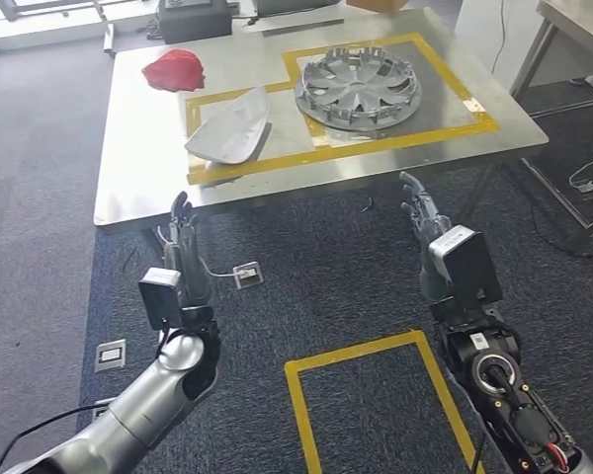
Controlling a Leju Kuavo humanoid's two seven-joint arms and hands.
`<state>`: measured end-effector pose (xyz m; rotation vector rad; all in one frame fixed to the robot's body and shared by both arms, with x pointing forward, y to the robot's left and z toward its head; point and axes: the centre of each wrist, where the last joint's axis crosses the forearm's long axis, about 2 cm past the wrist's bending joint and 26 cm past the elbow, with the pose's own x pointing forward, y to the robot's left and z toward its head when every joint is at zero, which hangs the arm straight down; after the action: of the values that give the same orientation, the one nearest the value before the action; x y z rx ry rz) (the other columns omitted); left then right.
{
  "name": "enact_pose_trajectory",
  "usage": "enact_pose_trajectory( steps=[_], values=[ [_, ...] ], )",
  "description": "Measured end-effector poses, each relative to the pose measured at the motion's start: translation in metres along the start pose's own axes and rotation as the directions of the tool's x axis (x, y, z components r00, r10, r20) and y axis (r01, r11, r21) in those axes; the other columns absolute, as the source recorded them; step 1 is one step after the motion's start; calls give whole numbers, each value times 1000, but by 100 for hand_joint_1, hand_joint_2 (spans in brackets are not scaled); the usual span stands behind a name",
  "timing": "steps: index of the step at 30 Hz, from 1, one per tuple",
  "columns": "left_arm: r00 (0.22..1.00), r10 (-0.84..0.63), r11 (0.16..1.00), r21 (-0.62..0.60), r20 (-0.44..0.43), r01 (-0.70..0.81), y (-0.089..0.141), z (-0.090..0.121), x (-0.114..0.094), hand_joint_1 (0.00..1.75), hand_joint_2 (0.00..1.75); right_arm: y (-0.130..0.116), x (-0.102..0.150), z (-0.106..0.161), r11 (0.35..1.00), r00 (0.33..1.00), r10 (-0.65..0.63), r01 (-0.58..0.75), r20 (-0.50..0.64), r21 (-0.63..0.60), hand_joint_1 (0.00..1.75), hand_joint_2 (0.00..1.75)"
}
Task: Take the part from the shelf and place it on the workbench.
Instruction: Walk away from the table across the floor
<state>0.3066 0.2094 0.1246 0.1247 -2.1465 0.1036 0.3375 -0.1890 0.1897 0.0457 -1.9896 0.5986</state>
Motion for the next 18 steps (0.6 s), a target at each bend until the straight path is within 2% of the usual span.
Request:
enact_pose_trajectory(
  steps=[18],
  values=[
    [1000,1,1000,-1,3,-1,0,3,2,0,0,-32,-3,21,994,996,59,-64,-62,-83,0,0]
  ],
)
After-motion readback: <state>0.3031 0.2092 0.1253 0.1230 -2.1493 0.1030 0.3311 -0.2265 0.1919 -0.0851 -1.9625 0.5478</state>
